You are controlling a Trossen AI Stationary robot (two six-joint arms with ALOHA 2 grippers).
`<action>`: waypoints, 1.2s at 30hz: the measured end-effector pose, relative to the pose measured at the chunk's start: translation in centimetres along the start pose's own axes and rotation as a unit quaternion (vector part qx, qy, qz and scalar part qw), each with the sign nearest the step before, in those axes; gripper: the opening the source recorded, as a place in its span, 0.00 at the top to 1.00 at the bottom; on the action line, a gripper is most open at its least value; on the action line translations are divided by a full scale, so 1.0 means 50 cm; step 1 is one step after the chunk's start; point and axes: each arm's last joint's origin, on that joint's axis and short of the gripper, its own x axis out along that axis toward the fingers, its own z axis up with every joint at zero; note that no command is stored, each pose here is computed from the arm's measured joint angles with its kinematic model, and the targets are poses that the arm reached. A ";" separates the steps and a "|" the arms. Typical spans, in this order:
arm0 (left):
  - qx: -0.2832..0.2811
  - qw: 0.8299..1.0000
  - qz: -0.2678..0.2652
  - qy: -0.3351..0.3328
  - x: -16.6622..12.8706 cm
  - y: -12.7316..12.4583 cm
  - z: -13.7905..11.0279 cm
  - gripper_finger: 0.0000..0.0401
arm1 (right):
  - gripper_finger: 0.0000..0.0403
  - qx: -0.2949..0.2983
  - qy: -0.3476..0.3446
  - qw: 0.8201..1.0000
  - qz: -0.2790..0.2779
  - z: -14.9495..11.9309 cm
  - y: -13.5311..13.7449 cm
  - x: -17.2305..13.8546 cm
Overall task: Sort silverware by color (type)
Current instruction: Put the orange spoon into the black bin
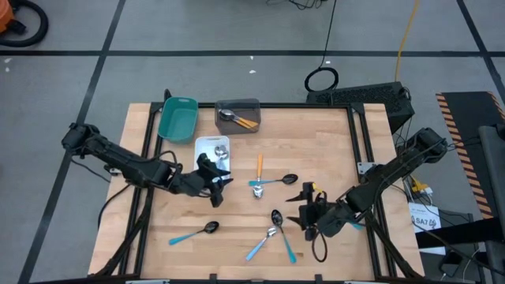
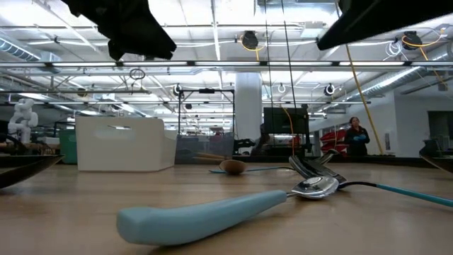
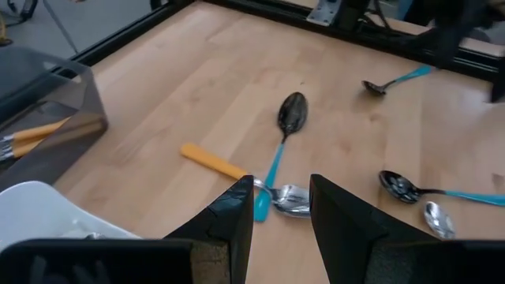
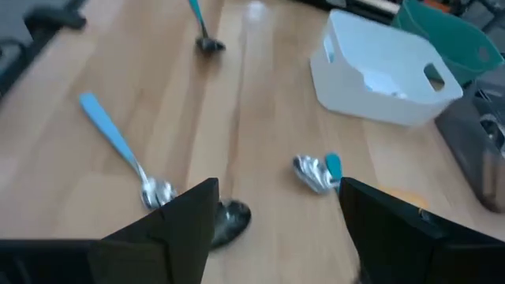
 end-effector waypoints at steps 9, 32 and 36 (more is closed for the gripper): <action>0.012 1.000 -0.020 -0.002 -0.010 -0.017 -0.006 0.69 | 0.36 0.014 0.053 0.998 -0.013 -0.023 -0.010 -0.007; 0.030 0.999 -0.022 -0.001 -0.012 -0.019 -0.008 0.69 | 0.36 0.113 0.187 0.975 -0.028 -0.071 -0.042 -0.048; 0.030 0.999 -0.022 -0.001 -0.012 -0.019 -0.008 0.69 | 0.36 0.118 0.190 0.974 -0.032 -0.072 -0.043 -0.049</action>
